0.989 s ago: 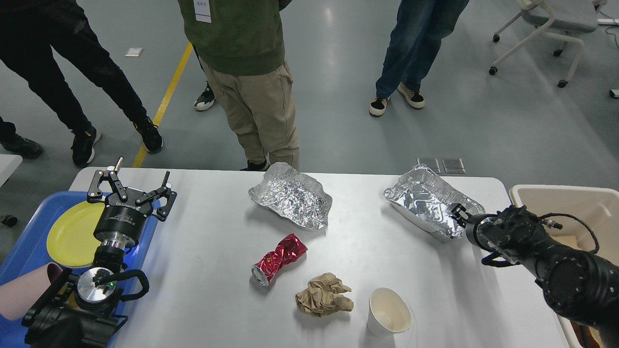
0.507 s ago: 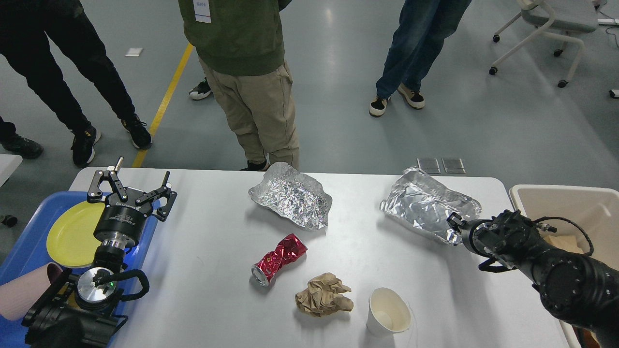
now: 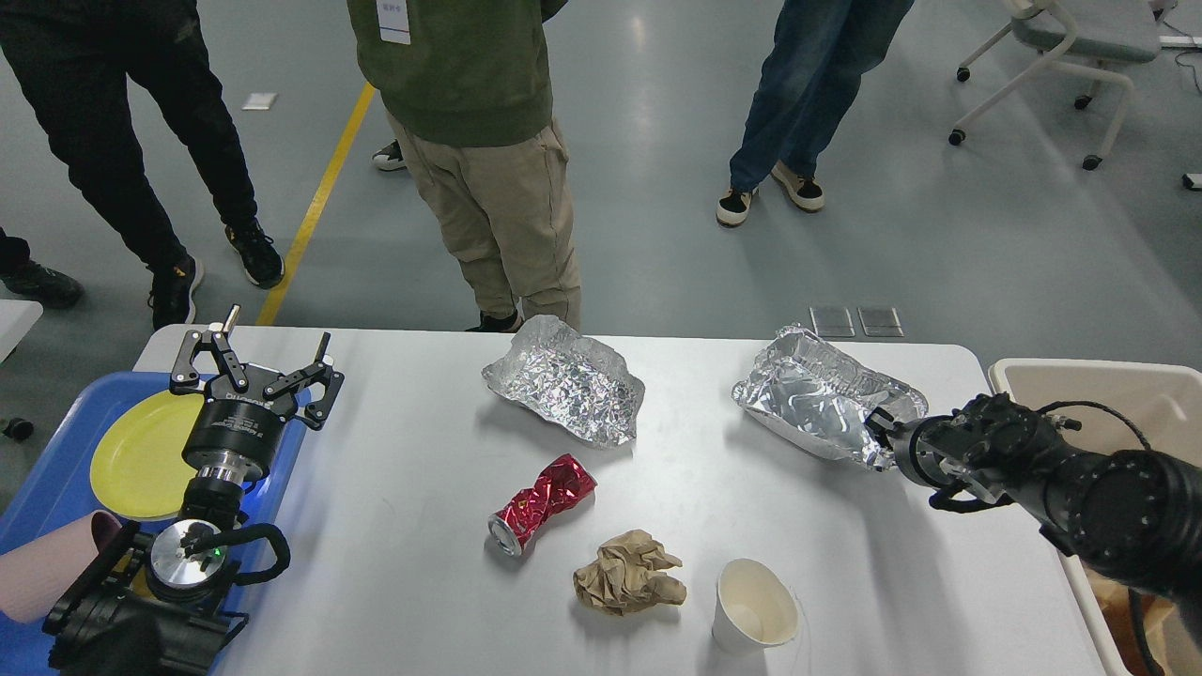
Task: Tidy desktop
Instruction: 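Lift the foil tray and carry it over the beige bin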
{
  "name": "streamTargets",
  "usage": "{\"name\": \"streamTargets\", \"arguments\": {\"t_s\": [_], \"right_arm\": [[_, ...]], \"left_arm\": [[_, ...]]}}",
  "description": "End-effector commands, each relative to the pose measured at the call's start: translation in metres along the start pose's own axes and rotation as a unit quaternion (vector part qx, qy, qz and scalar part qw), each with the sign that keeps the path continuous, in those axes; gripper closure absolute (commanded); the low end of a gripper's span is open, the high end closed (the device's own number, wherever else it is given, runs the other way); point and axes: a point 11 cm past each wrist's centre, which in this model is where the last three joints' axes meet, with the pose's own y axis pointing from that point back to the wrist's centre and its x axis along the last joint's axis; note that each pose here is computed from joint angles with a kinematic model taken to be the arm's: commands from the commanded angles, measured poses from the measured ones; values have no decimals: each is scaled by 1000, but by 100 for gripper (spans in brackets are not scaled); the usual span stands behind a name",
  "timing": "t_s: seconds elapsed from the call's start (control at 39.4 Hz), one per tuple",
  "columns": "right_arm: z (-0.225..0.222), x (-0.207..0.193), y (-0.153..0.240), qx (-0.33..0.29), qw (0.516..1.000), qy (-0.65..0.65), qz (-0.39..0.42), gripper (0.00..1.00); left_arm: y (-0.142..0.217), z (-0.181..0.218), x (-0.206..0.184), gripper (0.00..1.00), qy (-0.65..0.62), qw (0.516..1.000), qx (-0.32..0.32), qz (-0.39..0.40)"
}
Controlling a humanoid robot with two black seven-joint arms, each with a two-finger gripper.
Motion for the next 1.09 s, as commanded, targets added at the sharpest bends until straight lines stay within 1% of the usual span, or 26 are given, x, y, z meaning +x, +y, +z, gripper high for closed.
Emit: {"name": "streamTargets", "arguments": {"t_s": [0.0,0.15,0.18,0.3,0.38,0.41,0.46,0.48,0.51,0.58,0.68,0.76,0.89,1.07], "right_arm": [[-6,19,18,-3,1000,3,-10,100],[-19,51,56,-20,998,48,-24,100],[-26,58,70,-21,997,62,-35,100],[-40,74,107,-40,991,113,-56,100],[-47,76,129,-53,987,139,-65,100],[-52,76,145,-57,984,153,-70,100],[-59,77,163,-60,981,168,-71,100],[-61,76,171,-61,980,174,-73,100],[-65,74,188,-60,978,183,-77,100],[-71,73,211,-56,975,199,-78,100],[-70,72,241,-61,970,222,-75,100],[-65,63,269,-69,965,237,-85,100],[-67,54,289,-62,964,243,-90,100],[-62,59,289,-64,967,233,-80,100]], "left_arm": [[0,1,0,4,-1,1000,0,0],[0,0,0,4,0,1000,0,0],[0,0,0,4,0,1000,0,0],[0,0,0,4,0,1000,0,0],[0,1,0,4,0,1000,0,0],[0,0,0,4,0,1000,0,0],[0,0,0,4,0,1000,0,0],[0,0,0,4,0,1000,0,0],[0,0,0,4,0,1000,0,0],[0,0,0,4,0,1000,0,0],[0,1,0,4,-1,1000,0,0],[0,1,0,4,-1,1000,-1,0],[0,1,0,4,-1,1000,-1,0],[0,1,0,4,-1,1000,0,0]]}}
